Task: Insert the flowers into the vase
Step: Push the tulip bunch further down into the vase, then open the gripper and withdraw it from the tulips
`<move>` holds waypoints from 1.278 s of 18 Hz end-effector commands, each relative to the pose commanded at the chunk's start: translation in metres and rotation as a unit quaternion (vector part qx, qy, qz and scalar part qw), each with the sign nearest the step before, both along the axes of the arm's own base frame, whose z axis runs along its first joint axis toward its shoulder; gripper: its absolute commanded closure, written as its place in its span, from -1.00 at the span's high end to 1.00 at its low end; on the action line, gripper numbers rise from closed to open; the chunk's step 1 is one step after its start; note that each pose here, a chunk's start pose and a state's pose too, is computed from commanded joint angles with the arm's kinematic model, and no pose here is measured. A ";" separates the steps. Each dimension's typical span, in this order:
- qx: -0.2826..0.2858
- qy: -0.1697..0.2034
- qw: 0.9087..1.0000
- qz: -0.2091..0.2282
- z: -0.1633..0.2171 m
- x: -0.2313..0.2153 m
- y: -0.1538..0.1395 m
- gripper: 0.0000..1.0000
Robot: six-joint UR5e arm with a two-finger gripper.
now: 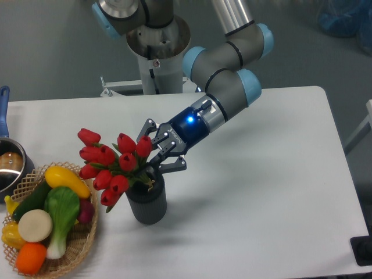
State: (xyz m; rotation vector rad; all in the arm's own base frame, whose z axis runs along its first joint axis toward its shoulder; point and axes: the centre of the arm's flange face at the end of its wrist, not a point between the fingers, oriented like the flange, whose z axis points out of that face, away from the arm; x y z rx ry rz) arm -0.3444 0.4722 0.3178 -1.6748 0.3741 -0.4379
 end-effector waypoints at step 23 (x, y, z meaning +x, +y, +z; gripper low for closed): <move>0.004 0.019 1.000 -0.002 -0.030 -0.009 0.000 -0.14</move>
